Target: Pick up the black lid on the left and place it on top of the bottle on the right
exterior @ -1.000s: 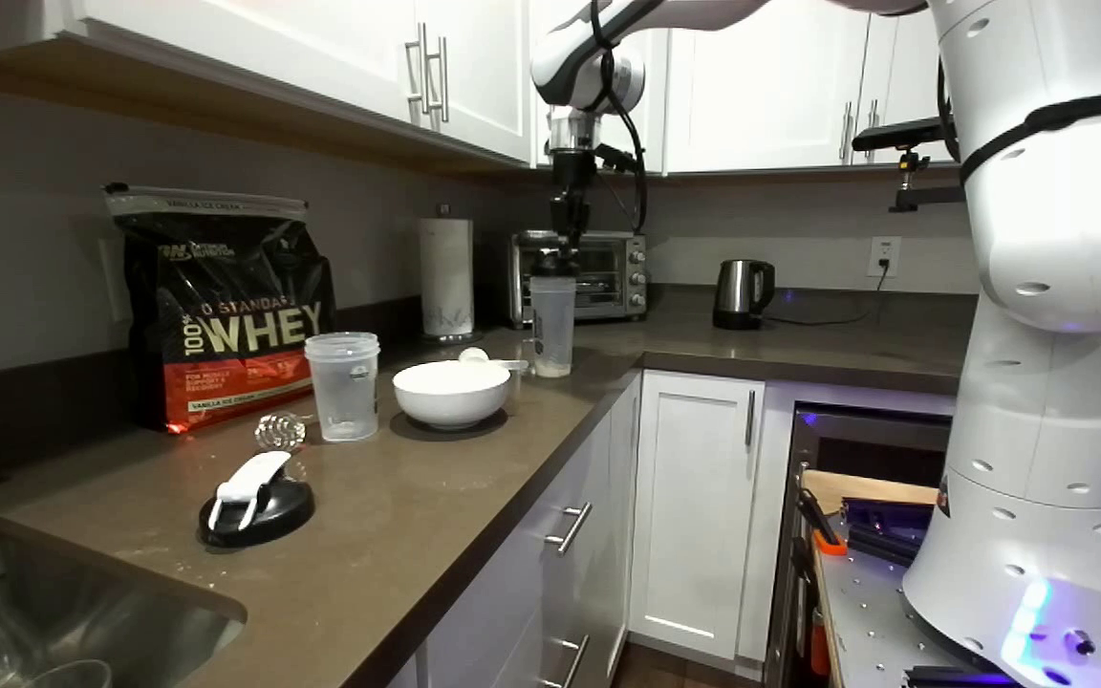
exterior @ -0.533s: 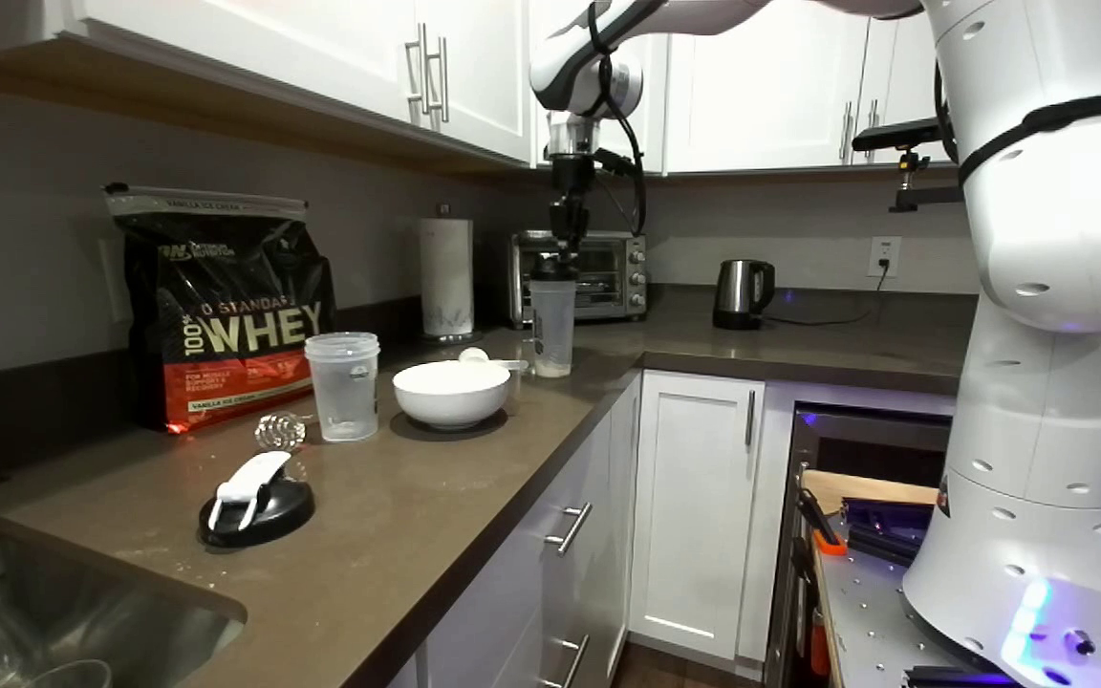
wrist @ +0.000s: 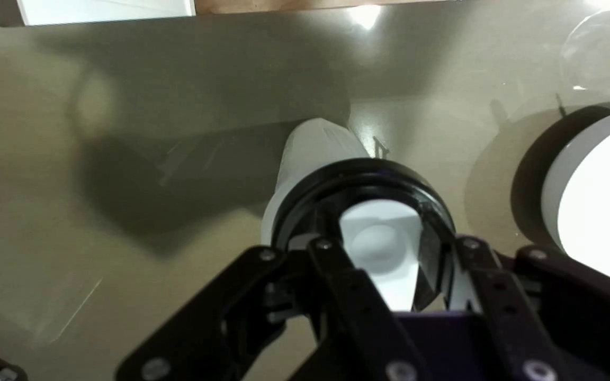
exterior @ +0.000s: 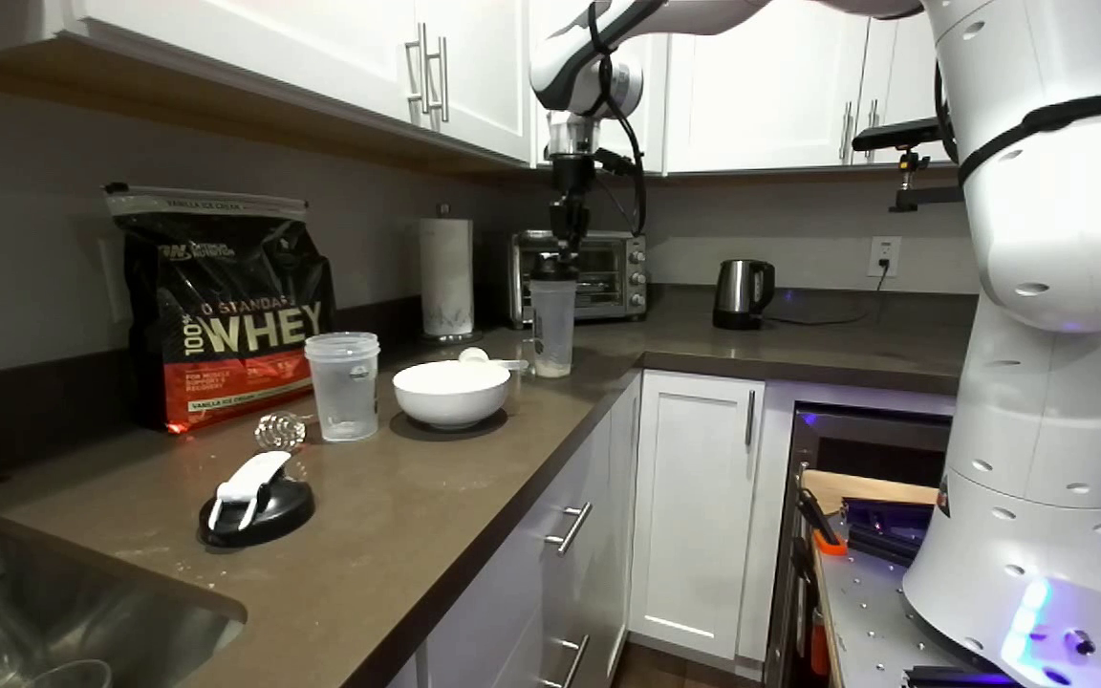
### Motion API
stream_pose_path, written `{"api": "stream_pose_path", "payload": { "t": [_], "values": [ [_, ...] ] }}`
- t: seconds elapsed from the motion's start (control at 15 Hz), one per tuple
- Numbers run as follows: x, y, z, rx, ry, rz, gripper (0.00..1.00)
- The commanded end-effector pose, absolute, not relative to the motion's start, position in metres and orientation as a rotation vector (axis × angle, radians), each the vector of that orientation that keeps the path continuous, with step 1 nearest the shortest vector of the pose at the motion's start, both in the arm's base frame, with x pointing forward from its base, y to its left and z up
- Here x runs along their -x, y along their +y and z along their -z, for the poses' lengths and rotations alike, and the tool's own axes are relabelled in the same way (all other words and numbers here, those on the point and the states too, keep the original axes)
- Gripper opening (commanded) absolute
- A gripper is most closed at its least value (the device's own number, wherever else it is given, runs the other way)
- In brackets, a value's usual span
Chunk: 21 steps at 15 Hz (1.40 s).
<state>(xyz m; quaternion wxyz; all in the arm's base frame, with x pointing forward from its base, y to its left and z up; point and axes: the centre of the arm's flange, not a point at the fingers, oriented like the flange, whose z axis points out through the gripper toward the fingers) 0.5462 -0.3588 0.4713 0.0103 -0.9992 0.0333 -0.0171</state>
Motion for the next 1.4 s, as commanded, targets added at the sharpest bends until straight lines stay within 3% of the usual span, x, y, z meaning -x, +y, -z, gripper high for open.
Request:
{"api": "stream_pose_path", "payload": {
  "t": [0.0, 1.33],
  "values": [
    [-0.5472, -0.3661, -0.4722, 3.111, 0.157, 0.054, 0.13],
    [-0.5504, -0.3688, -0.4701, 3.108, 0.173, 0.061, 0.13]
  ]
}}
